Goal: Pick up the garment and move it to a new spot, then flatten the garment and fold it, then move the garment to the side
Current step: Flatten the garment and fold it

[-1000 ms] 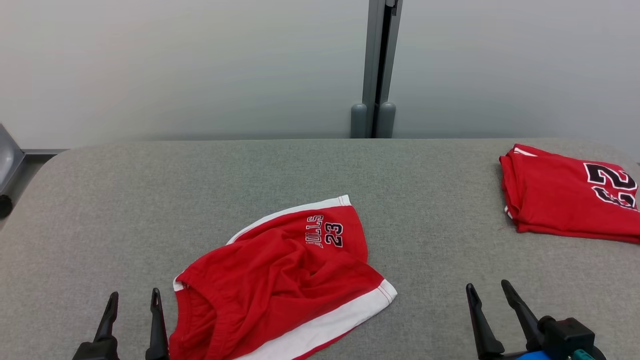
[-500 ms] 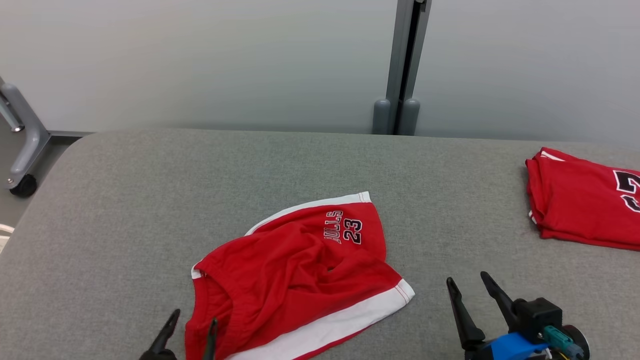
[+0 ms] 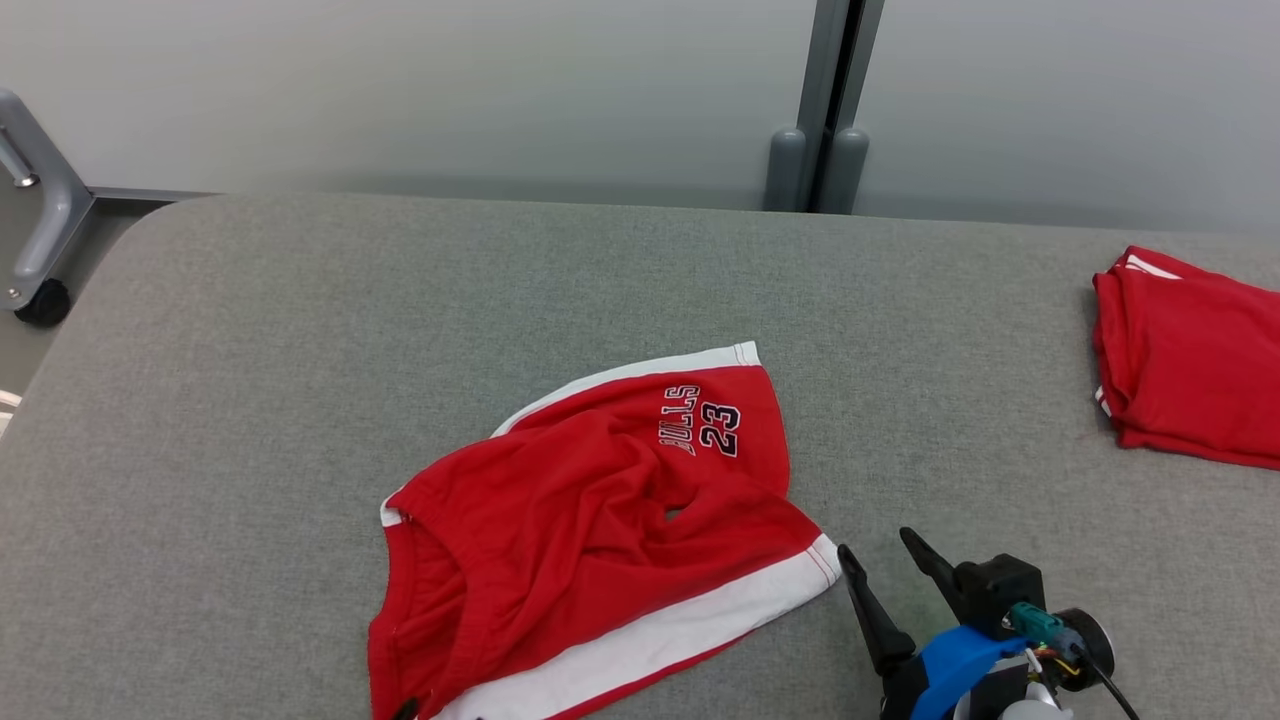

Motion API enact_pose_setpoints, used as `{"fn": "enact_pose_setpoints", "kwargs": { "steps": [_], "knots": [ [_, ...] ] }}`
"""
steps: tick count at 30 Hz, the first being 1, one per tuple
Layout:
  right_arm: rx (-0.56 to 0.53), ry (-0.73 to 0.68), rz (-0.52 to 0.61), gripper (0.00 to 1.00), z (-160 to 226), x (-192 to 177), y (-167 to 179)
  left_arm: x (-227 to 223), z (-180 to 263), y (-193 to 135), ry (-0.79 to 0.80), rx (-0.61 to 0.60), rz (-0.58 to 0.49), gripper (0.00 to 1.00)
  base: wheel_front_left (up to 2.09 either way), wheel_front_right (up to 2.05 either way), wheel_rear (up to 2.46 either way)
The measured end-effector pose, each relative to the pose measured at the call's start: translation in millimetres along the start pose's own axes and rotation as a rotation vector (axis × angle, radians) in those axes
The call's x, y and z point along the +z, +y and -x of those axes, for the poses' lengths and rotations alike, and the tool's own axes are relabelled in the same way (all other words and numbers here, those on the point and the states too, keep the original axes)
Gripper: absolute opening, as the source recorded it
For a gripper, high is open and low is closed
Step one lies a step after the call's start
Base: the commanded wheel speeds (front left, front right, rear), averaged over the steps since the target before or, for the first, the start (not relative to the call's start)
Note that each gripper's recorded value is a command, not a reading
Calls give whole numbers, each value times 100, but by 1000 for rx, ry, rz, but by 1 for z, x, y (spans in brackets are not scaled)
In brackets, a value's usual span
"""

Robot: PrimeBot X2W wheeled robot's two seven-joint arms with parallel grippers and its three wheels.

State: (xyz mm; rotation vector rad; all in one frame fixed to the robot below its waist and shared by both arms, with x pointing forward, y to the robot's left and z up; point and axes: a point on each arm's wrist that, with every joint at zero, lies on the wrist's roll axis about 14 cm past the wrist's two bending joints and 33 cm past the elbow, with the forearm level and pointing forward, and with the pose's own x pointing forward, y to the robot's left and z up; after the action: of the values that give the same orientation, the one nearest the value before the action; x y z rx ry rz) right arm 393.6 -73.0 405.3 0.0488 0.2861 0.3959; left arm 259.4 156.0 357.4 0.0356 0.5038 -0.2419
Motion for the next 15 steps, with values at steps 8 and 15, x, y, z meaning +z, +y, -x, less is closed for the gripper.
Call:
{"fn": "enact_pose_setpoints", "kwargs": {
  "steps": [8, 15],
  "knots": [
    [38, 75, -3, 100, -5, -23, 10, -13, 0, 0, 37, 4, 31, 100, 0, 0, 0],
    [70, 113, -7, 100, -14, -32, 18, -9, -6, 0, 29, 12, 80, 71, 0, 0, 0]
  ]
}}
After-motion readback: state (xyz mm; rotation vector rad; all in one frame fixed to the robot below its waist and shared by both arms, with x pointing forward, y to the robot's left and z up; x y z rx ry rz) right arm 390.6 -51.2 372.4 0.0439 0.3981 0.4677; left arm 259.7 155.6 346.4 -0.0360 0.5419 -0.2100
